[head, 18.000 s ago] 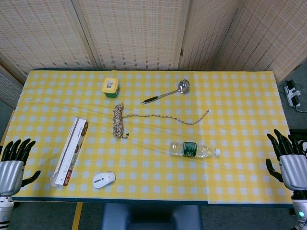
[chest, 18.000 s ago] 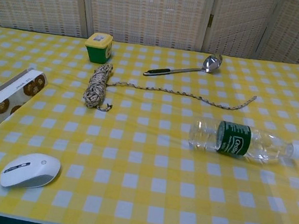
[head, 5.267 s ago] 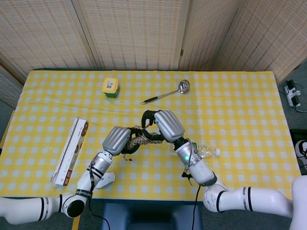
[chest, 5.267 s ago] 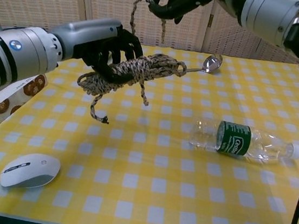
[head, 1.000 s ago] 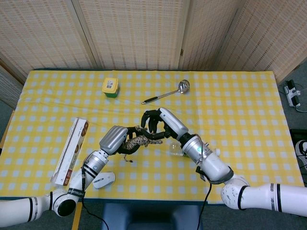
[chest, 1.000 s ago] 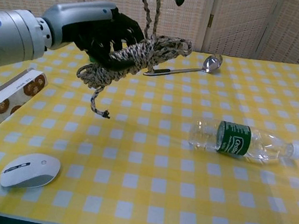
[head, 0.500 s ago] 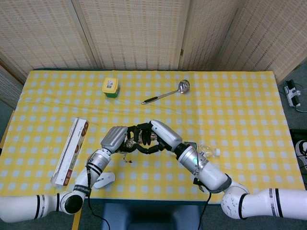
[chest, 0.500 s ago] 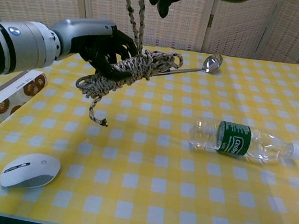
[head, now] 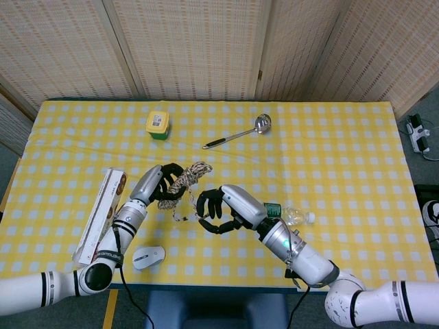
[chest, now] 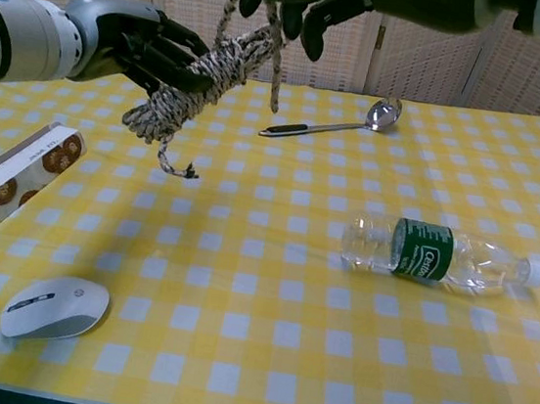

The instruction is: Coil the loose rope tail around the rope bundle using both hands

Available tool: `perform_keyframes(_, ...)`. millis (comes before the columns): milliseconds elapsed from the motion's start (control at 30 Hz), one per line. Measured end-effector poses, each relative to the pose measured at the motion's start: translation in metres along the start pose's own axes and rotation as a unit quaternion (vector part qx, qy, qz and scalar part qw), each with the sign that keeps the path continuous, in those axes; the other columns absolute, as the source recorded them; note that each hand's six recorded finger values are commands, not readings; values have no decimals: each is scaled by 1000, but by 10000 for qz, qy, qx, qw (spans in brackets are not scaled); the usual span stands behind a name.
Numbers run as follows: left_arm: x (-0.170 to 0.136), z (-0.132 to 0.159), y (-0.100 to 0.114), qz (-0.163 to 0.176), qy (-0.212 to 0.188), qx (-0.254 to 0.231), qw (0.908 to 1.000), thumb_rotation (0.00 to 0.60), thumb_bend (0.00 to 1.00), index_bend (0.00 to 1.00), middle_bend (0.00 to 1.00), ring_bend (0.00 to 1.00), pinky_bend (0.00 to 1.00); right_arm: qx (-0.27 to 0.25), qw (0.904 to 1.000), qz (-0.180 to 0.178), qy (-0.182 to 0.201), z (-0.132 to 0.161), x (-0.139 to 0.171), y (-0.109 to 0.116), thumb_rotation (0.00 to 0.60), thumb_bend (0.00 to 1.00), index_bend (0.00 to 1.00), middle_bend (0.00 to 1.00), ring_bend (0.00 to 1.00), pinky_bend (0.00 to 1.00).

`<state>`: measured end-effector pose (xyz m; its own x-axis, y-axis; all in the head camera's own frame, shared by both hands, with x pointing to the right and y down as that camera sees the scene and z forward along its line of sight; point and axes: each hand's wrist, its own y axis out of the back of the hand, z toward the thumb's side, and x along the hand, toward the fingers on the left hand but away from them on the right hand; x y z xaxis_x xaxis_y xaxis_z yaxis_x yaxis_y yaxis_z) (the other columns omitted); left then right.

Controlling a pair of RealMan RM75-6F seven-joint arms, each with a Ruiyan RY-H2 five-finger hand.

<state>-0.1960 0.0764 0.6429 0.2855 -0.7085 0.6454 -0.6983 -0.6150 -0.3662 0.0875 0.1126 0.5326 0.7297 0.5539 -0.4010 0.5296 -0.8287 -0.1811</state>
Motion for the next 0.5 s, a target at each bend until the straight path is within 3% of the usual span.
perform_keyframes(167, -4, 0, 18, 150, -87, -84, 9998, 600, 644, 614, 663, 625, 667, 202, 9996, 117, 135, -2, 7, -1, 600, 631, 59, 225, 368, 479)
perform_keyframes(333, -8, -1, 29, 233, -178, -138, 9995, 600, 643, 612, 663, 621, 667, 560, 9978, 281, 217, -7, 20, -3, 600, 598, 0, 120, 241, 355)
perform_keyframes(500, -12, -2, 37, 315, -263, -167, 9990, 600, 643, 611, 663, 621, 667, 831, 9957, 318, 239, -15, 38, -2, 600, 598, 0, 107, 221, 333)
